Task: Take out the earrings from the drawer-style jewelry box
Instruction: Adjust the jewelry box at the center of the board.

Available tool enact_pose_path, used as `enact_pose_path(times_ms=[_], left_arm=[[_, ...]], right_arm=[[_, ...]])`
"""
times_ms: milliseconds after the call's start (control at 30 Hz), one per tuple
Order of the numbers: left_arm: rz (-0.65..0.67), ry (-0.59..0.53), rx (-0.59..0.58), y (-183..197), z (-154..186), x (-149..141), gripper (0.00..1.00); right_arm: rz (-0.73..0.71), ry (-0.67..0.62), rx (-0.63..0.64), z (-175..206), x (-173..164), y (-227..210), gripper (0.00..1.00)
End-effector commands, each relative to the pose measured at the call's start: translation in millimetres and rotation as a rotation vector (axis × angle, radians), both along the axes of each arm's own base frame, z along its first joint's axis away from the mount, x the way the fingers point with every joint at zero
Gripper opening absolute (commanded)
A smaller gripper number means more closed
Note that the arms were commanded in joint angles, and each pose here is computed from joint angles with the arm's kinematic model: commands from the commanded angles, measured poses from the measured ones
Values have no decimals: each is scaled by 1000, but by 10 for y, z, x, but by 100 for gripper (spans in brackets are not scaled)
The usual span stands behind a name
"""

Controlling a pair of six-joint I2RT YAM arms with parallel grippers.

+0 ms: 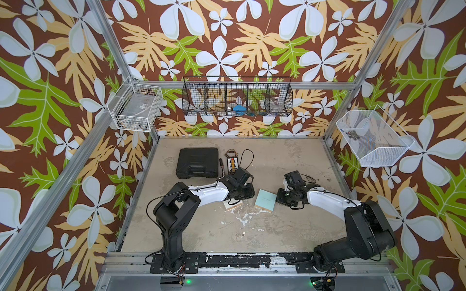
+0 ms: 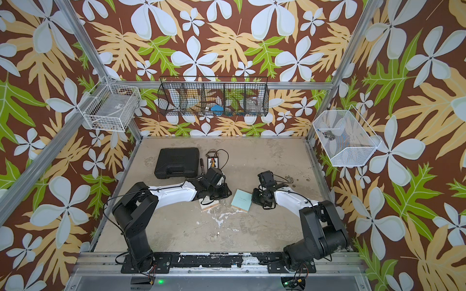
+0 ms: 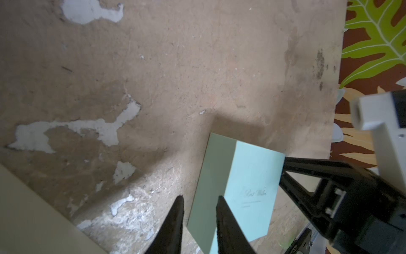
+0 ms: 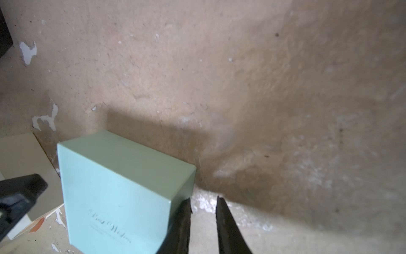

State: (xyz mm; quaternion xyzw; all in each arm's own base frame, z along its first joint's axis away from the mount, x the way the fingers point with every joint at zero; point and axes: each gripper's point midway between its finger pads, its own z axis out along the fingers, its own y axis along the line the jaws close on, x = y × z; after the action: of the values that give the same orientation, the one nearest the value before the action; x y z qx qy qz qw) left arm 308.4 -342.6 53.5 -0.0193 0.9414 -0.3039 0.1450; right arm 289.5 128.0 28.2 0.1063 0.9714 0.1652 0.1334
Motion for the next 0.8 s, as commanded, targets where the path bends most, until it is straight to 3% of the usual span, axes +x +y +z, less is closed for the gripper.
enact_pose_path(times_ms=[0,500,633,767], left_arm=[[-3,12,32,70,-68,-36,28],[47,3,117,392,-128,-136,28],[66,-20,100,407,11,-121,28],[106,-22,41,394,249,-125,35]], right_arm=[[43,-10,-19,-5,69,19,24],[139,-1,26,-3,168,424,24],[144,-10,-5,17,189,396,24],[141,-77,-89,206,180,220,24]])
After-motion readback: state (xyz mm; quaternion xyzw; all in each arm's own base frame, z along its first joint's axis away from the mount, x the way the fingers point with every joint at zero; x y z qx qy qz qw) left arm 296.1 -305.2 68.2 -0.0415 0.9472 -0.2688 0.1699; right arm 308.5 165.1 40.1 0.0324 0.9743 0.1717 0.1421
